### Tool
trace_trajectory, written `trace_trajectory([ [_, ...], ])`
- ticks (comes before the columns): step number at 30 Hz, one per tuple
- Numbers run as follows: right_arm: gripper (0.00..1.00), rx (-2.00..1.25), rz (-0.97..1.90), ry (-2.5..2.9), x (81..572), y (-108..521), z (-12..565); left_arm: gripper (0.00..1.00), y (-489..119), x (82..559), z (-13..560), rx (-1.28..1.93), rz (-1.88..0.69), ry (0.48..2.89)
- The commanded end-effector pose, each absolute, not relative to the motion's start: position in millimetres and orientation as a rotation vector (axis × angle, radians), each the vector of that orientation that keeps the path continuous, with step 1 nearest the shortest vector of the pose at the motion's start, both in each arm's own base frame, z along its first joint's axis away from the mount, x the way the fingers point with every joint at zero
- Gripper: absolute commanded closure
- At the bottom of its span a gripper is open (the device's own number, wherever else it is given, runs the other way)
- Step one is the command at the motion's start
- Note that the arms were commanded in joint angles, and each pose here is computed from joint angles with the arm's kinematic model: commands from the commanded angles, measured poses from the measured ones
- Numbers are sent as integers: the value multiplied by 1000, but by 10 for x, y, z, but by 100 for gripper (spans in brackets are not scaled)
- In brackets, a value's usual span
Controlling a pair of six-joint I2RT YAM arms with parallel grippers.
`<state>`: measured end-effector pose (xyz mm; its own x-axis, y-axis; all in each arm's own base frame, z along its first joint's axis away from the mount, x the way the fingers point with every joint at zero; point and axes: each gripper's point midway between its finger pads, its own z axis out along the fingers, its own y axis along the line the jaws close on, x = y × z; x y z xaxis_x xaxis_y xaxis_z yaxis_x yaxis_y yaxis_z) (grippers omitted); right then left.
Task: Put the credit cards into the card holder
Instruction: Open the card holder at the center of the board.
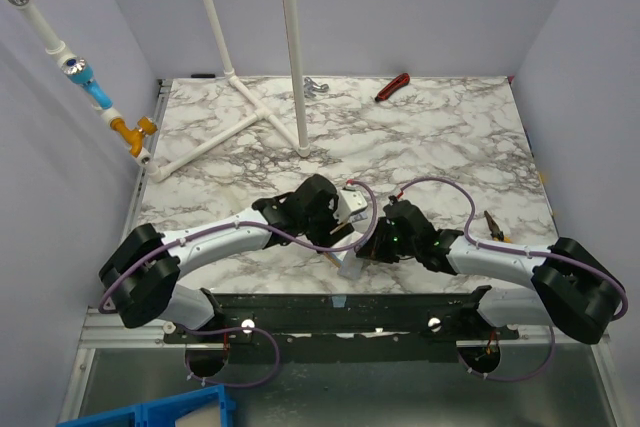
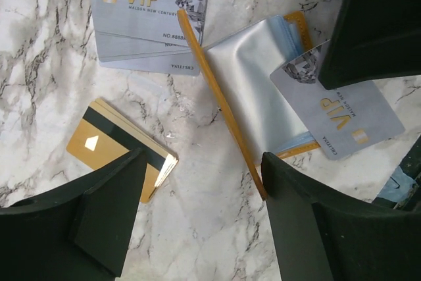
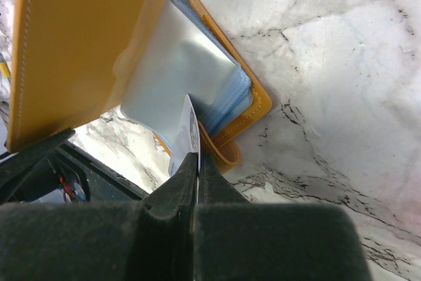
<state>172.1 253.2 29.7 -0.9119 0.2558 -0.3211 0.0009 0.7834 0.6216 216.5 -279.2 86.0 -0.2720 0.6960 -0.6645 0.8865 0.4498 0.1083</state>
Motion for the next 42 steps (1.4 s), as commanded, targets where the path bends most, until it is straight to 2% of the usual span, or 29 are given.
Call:
trace_trajectory([
  [1,99,183,717,2706,1515,2223,-18,29,-2896,2089,923,1307,-461,2070],
  [13,99,132,767,2708,1445,2242,2,47,-2942,2357,817,1236,-511,2211],
  [17,99,106,790,2701,1437,2265,34,60,-2928,2377,753,1238,-530,2252],
  [21,99,78,845,2665,1431,2299,152,80,-2916,2329,691,1247,-569,2298],
  [23,99,61,884,2627,1430,2311,254,85,-2894,2294,682,1245,-596,2315],
  [32,99,15,985,2565,1362,2337,392,86,-2829,2159,698,1229,-715,2368],
  [42,99,-85,1089,2499,1430,2543,550,86,-2833,2147,676,1240,-720,2382],
])
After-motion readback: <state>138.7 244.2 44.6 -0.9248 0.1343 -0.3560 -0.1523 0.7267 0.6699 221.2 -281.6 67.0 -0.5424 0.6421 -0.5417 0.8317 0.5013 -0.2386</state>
